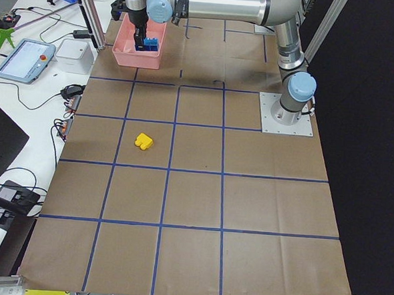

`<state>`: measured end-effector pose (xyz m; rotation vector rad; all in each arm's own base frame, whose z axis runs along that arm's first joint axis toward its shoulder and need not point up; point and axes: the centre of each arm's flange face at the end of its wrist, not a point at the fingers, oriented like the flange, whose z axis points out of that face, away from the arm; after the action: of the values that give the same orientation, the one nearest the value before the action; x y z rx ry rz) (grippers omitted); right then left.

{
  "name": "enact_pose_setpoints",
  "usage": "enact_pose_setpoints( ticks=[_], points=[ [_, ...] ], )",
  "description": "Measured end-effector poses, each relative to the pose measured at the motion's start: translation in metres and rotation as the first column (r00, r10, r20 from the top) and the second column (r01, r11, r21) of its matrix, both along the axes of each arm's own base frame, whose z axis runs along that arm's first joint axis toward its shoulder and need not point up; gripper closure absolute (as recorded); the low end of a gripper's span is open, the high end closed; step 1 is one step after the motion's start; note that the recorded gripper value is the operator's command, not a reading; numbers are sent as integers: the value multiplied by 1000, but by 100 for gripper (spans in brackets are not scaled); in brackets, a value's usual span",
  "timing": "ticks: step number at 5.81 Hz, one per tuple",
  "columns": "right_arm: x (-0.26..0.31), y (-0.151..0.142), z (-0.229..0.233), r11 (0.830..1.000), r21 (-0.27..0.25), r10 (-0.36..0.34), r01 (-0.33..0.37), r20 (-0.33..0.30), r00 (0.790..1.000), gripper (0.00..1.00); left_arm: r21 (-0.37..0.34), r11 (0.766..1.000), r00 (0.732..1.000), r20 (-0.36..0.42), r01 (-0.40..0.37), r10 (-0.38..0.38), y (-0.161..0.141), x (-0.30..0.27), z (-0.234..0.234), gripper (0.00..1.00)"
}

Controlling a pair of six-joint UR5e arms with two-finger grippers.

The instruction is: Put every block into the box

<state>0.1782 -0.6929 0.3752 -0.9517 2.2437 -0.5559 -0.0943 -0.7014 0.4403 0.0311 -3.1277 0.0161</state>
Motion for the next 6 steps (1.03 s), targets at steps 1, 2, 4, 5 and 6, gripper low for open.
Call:
enact_pose_setpoints(
  ticks=[1,2,4,5,6],
  points=[
    [10,-10,-5,1000,-2,16,-16,-2,1000,0,6,1000,1000,-4,-11,11,-3,-1,-7,82],
    [13,-13,-6,1000,-5,23,-23,-8,1000,0,8,1000,1000,-6,-21,21,-7,-2,-12,82],
    [-14,-12,-11,1000,-8,-6,5,-153,988,0,-21,998,999,-11,-53,53,-18,-37,-25,82],
    [-51,-10,-5,998,-22,-60,56,-326,943,0,-42,996,996,-17,-83,82,-24,-74,-26,82],
    [-90,-6,9,992,-41,-122,117,-471,873,0,-56,991,992,-26,-124,123,-29,-120,-30,82]
  ],
)
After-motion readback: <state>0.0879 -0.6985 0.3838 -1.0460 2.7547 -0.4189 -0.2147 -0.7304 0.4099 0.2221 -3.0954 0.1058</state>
